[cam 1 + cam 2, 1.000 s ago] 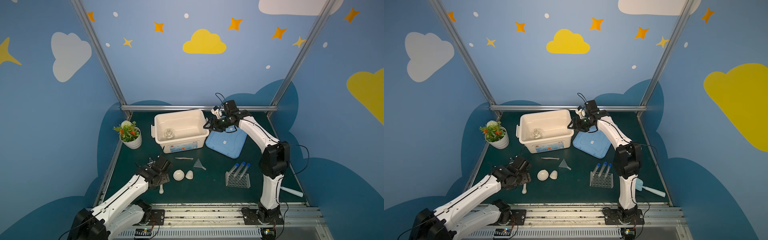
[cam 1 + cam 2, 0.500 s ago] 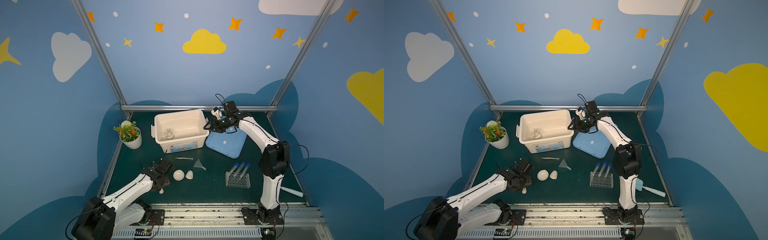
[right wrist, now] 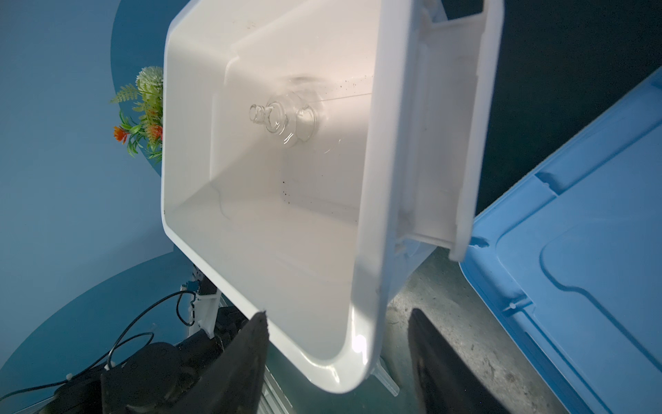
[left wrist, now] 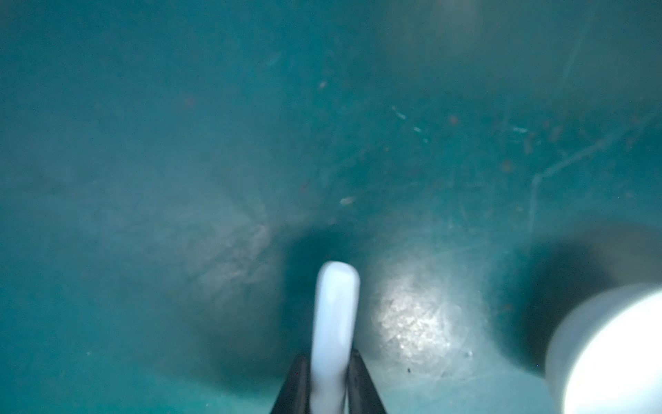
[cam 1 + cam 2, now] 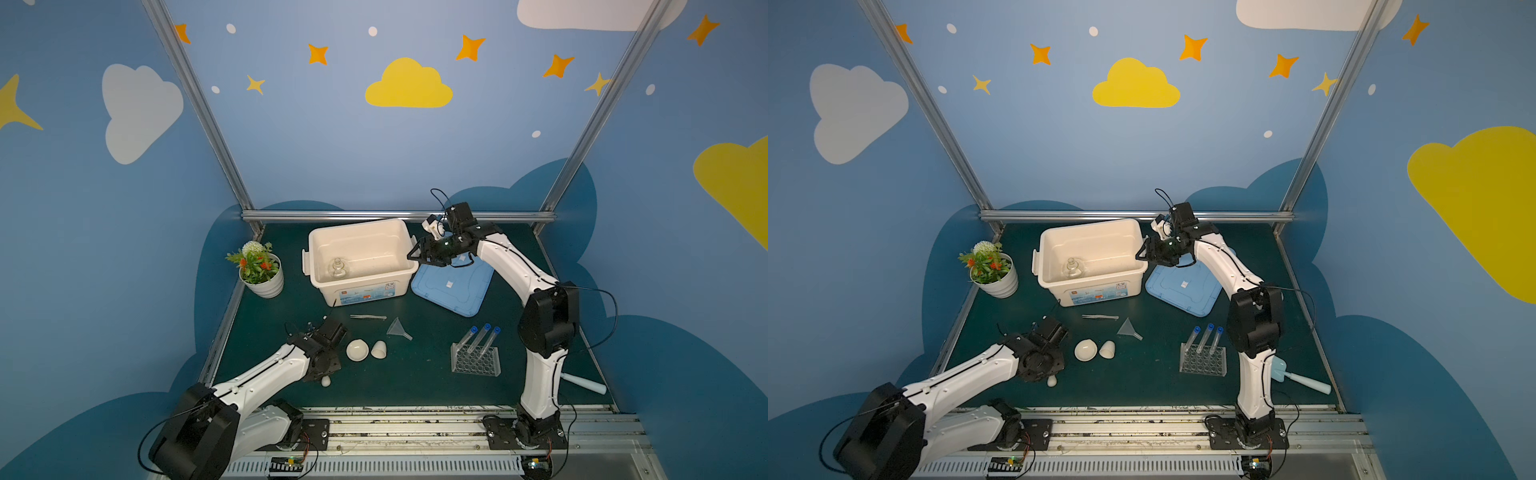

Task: Organize the chemistry lab equipment
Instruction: 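Move the left gripper to the white pestle and close around it, then lift the white pestle with the left gripper and carry it over the box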

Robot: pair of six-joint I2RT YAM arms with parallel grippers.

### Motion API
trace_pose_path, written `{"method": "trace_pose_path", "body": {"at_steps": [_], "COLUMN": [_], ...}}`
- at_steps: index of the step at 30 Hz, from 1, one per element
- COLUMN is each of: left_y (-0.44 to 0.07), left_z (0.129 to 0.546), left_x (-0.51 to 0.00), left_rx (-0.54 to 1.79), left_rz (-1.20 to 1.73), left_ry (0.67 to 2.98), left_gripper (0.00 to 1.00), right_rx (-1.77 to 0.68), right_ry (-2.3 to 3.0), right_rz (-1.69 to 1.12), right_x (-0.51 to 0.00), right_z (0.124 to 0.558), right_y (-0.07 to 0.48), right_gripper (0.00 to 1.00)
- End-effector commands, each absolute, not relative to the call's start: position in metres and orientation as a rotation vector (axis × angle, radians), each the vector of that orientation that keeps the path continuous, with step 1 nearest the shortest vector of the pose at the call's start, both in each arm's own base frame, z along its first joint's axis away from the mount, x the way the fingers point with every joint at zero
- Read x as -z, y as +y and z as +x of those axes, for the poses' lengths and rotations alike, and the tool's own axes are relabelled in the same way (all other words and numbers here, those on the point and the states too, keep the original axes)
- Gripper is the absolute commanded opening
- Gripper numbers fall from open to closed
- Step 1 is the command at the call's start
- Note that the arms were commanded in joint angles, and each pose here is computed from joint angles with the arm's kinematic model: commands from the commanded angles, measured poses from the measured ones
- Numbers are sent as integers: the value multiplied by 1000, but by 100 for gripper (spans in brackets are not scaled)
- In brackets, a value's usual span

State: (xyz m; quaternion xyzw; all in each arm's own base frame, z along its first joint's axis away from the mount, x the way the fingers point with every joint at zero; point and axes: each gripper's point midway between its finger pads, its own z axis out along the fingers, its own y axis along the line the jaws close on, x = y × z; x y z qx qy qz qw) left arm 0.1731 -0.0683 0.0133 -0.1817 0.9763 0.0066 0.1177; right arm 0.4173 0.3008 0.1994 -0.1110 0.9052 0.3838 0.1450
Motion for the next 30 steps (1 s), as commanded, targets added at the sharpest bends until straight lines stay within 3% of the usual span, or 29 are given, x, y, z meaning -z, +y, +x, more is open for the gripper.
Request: {"method": "trace_pose_path", "body": {"at_steps": [1, 14, 30], "left_y": [-74, -81, -85], "left_z": [167, 184, 229], "left_x": [-4, -30, -154], "left_rx": [20, 61, 106], "left_rz": [-512, -460, -288], "left_ry": [2894, 2840, 2586], "left_gripper": [12, 7, 6], "right_rx": [-1118, -1115, -1143], "right_ry": [2578, 2585, 2573], "right_rz": [-322, -313, -305], "right_x": [-213, -210, -212], "right_z": [416, 414, 413], "right_y": [298, 296, 299], "right_gripper": [62, 62, 62]}}
